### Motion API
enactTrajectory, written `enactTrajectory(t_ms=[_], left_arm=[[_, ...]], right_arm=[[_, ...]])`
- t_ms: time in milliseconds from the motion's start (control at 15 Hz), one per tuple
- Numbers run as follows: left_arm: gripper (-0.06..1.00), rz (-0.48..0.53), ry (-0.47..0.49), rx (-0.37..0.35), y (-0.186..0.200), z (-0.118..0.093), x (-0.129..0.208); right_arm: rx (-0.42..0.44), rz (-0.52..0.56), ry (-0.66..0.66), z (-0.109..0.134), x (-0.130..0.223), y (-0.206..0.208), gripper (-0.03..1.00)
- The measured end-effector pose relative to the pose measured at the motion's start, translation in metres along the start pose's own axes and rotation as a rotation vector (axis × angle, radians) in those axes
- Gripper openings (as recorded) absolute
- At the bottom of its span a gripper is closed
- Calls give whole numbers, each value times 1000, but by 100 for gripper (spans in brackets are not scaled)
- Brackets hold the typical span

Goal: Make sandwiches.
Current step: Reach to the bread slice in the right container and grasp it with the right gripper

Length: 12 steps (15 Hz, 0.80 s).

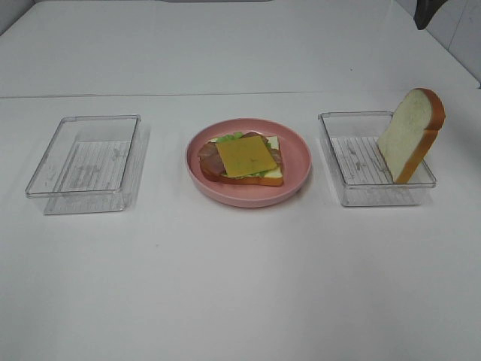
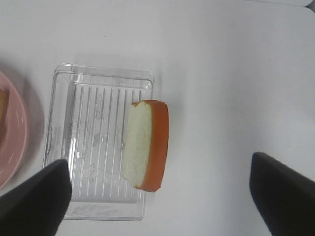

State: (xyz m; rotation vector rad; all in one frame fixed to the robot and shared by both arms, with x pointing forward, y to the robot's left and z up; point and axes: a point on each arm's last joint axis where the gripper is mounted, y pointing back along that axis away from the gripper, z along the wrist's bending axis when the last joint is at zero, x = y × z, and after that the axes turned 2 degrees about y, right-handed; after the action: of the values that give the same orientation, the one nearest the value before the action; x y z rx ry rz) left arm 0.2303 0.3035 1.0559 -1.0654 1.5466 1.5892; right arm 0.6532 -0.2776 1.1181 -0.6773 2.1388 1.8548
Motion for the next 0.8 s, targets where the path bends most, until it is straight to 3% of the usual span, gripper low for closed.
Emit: enactTrajectory(t_ms=[200,800], left_arm=[[98,0,0,0,0,0,0],[98,0,-1,0,0,0,0]], right_arm=[[-60,35,-78,-16,4,-17,96],[-126,217,-64,-3,15,-108,96]])
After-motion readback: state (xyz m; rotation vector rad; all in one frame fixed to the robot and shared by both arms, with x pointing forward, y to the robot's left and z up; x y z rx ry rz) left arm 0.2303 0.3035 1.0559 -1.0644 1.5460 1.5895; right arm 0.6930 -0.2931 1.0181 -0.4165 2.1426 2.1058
